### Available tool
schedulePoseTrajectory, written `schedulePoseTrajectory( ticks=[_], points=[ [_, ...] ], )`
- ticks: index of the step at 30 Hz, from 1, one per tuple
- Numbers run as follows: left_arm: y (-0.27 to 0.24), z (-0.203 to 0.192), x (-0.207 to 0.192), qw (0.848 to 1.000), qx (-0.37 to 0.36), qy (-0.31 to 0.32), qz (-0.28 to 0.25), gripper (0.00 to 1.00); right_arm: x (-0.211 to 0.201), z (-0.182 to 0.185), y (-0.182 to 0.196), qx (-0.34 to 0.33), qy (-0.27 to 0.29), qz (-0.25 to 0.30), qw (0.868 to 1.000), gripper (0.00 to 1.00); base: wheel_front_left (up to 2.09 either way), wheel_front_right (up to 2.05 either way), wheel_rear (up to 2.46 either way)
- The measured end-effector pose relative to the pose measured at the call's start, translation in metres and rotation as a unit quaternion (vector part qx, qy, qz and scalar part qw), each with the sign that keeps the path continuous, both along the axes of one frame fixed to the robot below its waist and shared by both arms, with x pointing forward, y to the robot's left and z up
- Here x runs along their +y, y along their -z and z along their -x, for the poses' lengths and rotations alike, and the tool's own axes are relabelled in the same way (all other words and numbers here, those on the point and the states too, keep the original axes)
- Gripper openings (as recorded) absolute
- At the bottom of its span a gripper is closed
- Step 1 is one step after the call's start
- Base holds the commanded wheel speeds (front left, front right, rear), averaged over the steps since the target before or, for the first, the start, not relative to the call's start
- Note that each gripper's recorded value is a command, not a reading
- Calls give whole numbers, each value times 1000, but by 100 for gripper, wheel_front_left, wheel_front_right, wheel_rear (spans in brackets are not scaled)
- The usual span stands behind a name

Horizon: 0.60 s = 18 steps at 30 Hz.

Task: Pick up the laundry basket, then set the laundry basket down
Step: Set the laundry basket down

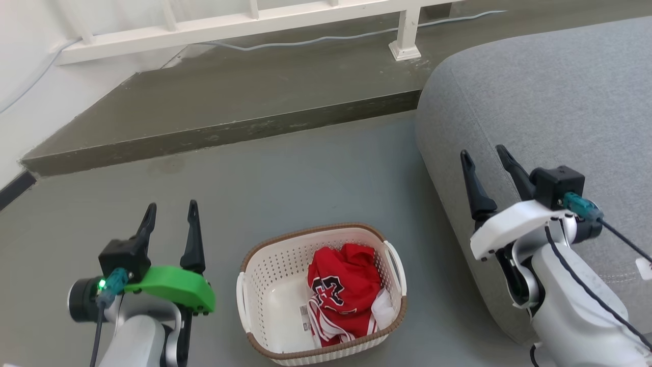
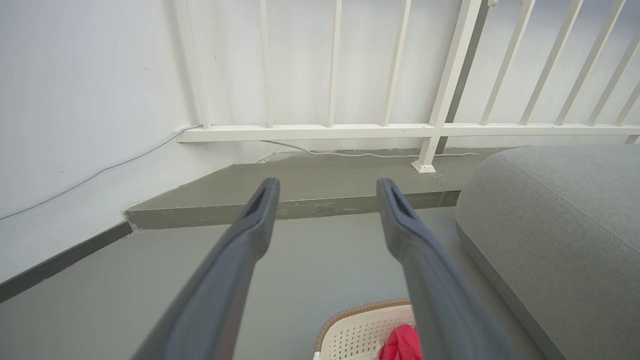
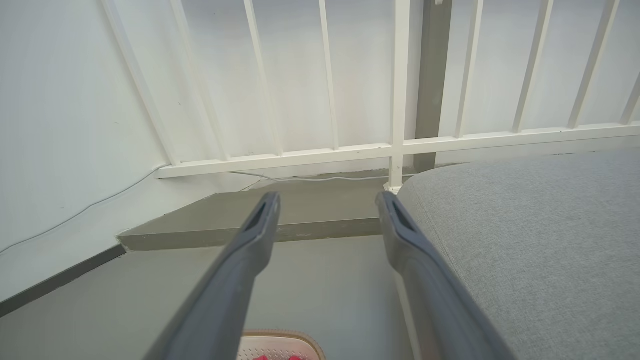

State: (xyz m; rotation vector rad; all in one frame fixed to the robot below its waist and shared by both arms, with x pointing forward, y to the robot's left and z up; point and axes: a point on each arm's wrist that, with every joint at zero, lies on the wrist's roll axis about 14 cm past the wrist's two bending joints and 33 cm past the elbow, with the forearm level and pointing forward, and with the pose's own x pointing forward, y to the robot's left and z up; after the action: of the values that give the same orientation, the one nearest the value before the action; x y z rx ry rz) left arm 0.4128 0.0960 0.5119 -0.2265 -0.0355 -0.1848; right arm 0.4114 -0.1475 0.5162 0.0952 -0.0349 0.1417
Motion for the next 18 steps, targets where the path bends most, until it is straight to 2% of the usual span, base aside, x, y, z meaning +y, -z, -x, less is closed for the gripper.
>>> schedulePoseTrajectory(
  ticks=[18],
  points=[
    [3,22,9,1000,-3,-18,-3,100,5,27,15,9,1,0,1000,100,0,0,0]
  ],
)
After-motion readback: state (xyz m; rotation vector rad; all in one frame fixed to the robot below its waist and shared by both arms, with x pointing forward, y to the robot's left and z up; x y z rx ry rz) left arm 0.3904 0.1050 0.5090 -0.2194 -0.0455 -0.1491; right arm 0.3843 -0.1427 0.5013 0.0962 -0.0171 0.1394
